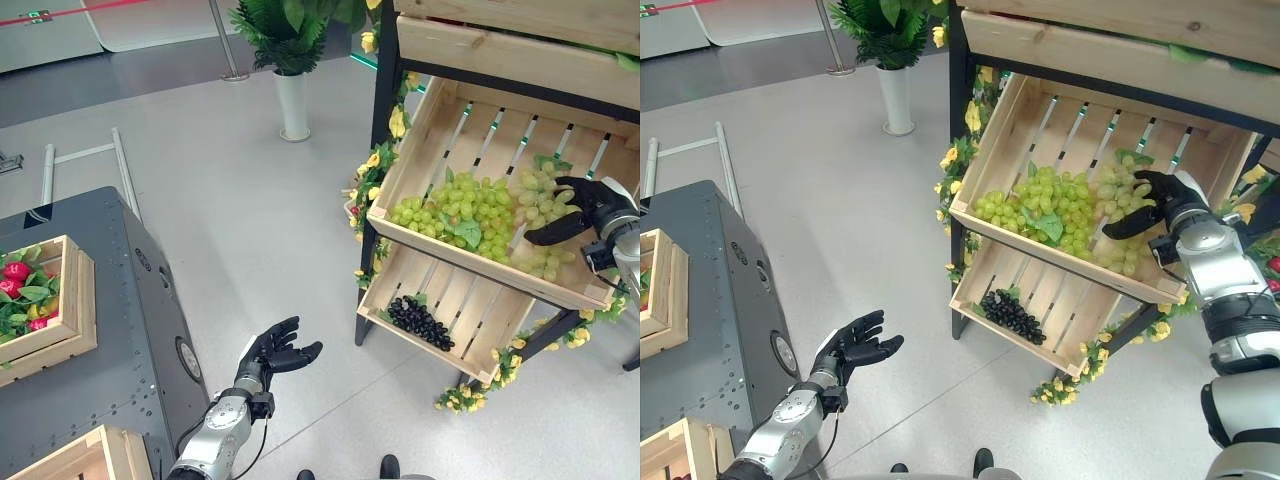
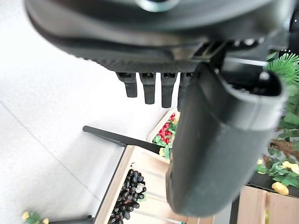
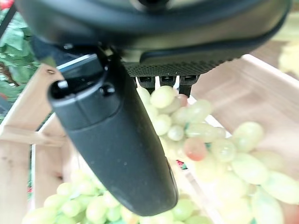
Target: Pick up the fruits from the basket on one side to the basket on the other side
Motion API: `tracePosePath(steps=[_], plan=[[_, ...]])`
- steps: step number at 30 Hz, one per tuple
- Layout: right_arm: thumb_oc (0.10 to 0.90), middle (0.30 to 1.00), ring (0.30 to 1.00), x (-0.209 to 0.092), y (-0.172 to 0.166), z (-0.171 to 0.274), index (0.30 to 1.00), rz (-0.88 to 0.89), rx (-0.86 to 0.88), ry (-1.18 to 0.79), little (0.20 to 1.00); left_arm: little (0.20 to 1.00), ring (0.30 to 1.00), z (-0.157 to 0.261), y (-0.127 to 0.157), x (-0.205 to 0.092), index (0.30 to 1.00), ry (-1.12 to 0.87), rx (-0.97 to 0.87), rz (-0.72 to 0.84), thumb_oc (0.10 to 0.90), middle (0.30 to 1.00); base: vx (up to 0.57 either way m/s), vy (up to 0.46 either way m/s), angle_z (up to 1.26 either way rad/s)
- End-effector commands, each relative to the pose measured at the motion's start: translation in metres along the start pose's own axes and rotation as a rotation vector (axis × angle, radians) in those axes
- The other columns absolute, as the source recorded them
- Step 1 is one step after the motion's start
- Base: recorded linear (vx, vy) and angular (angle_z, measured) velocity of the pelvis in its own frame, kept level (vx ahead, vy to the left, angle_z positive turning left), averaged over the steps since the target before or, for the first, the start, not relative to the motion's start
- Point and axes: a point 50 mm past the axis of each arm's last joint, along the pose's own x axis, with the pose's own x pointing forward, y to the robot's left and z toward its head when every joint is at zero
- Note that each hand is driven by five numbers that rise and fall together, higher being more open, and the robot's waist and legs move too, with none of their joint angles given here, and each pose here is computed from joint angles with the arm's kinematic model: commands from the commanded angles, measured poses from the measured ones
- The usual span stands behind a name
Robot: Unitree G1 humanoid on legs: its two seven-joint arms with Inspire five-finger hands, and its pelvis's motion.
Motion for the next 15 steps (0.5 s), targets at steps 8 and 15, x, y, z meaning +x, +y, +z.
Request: tracePosePath(steps=[8,15], plan=[[0.8,0.9,0.9,-0.034,-0.03,0.091,0.9,-0.219,-0.303,-0.401,0.9,0.9,0.9,0.056,-0.001,0.01,0.9,-0.219,0.043,-0.035,0.8,0.9,0.01,-0.001,-0.02],[0.8,0.9,0.9,-0.064,-0.011,0.115,0.9,-0.287,-0.361,-0.629,0.9,0.9,0.9,0.055,-0.001,0.007,0.9,-0.22,0.032,-0.036,0.8,0.9,0.02,0.002,-0.03]])
